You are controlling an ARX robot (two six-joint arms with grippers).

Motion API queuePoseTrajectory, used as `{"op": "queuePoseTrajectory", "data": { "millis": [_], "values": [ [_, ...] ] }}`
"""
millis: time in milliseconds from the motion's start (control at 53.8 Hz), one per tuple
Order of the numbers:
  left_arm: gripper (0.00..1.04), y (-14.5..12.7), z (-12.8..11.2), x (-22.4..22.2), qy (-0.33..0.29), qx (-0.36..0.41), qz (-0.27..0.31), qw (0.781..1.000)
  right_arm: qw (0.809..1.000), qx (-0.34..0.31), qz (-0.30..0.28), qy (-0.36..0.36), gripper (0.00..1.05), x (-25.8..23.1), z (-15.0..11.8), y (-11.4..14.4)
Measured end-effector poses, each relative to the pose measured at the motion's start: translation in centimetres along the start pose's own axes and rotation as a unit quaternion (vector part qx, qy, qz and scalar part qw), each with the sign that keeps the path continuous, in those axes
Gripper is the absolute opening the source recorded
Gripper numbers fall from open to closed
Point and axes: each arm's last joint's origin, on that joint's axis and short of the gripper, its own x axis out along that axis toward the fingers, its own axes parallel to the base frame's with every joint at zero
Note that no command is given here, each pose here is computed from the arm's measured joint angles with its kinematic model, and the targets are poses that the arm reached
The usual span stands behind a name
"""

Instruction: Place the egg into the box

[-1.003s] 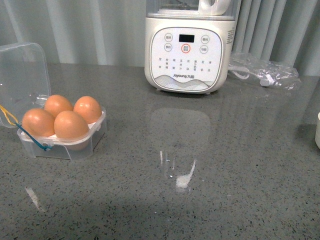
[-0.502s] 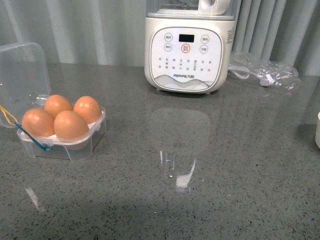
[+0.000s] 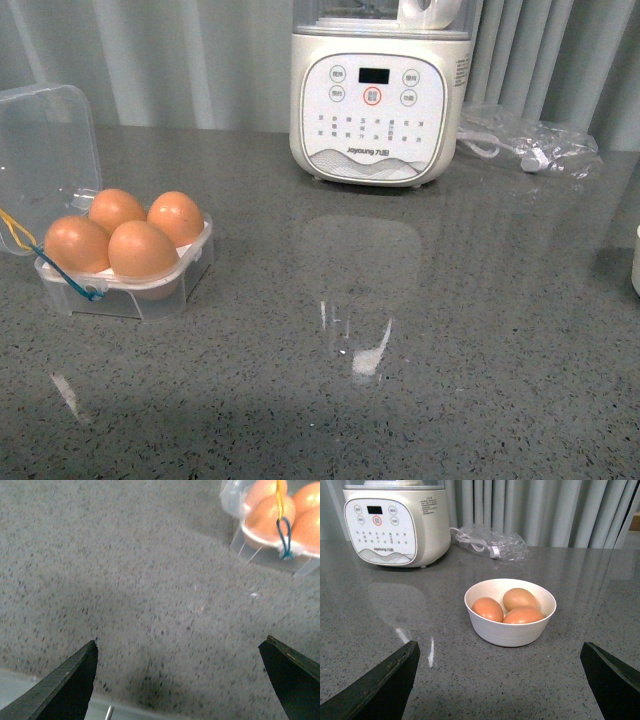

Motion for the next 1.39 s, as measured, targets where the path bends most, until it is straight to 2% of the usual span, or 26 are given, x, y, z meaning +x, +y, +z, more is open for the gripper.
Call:
{"op": "queuePoseTrajectory", "data": {
  "millis": [279, 483, 1022, 1245, 1393],
  "values": [
    [0.98, 1.8, 6.3, 4.8, -0.058, 0.015, -0.011, 0.998, 1.000, 0.000, 0.000, 0.000, 0.98, 0.0, 0.0, 0.0],
    [0.98, 3.2, 8.4, 7.9, -0.054, 0.042, 0.003, 0.998, 1.000, 0.000, 0.000, 0.000, 0.98, 0.0, 0.0, 0.0],
    [0.98, 4.1, 10.4, 14.1, -0.041, 0.078, 0.006, 0.996, 1.000, 0.000, 0.000, 0.000, 0.98, 0.0, 0.0, 0.0],
    [0.98, 3.8, 11.0, 16.3, -0.036, 0.042, -0.039, 0.998, 1.000, 0.000, 0.000, 0.000, 0.98, 0.0, 0.0, 0.0],
    [0.98, 2.3, 11.1, 16.5, -0.038, 0.017, -0.068, 0.997, 1.000, 0.000, 0.000, 0.000, 0.98, 0.0, 0.0, 0.0]
  ]
}}
